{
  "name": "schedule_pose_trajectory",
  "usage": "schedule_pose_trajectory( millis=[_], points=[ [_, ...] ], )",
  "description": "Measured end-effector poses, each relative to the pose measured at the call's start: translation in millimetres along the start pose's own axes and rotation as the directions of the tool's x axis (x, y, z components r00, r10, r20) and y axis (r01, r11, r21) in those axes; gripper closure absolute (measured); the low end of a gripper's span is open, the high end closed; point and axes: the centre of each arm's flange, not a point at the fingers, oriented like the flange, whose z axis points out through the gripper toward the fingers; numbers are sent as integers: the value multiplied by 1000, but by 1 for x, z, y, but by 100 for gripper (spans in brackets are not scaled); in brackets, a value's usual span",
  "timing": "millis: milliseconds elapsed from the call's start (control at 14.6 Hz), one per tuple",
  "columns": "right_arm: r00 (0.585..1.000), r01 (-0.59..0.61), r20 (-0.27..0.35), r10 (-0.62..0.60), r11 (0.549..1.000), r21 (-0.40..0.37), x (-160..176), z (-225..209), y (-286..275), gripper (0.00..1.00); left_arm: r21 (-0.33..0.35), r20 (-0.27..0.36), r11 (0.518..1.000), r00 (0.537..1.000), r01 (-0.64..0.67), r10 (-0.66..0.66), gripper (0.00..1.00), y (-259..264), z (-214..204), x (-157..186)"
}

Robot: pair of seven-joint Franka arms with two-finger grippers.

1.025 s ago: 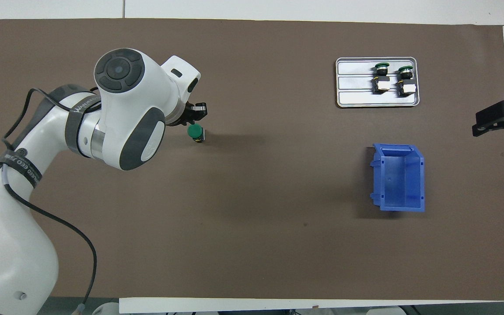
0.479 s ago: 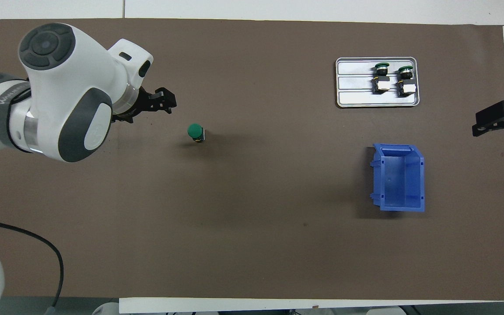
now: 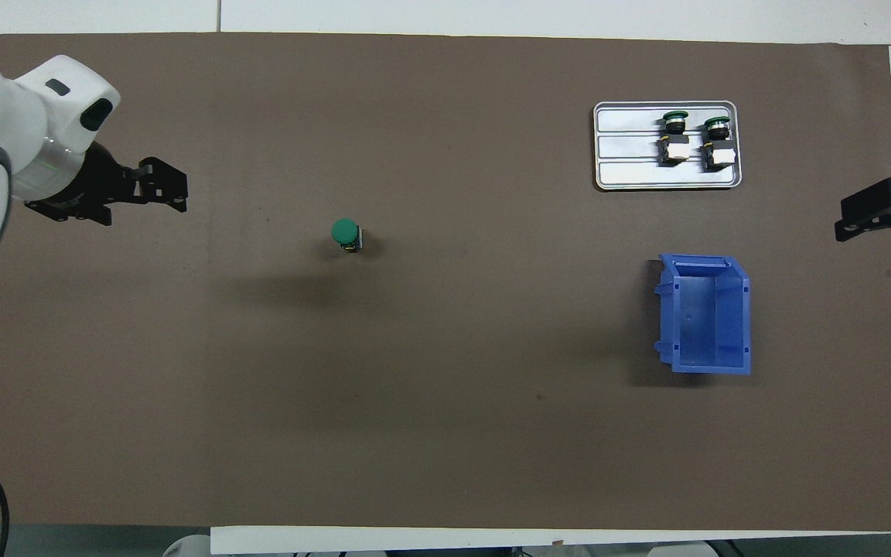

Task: Place and press button with both arms

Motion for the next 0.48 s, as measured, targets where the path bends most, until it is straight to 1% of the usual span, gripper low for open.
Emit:
schedule_pose_trajectory(
  millis=[205,410,479],
  points=[
    [1000,0,0,0,1000,0,0,0,0,0,2,20,1000,1000,-12,12,0,-38,-28,-17],
    [1000,-8,4,8,1000,1,0,1,5,0,21,21,1000,1000,-15,14,0,-49,-50,-33],
    [1000,7,12,-7,1000,2,-1,1,5,0,23,27,1000,1000,-15,15,0,-50,-59,-38]
  ],
)
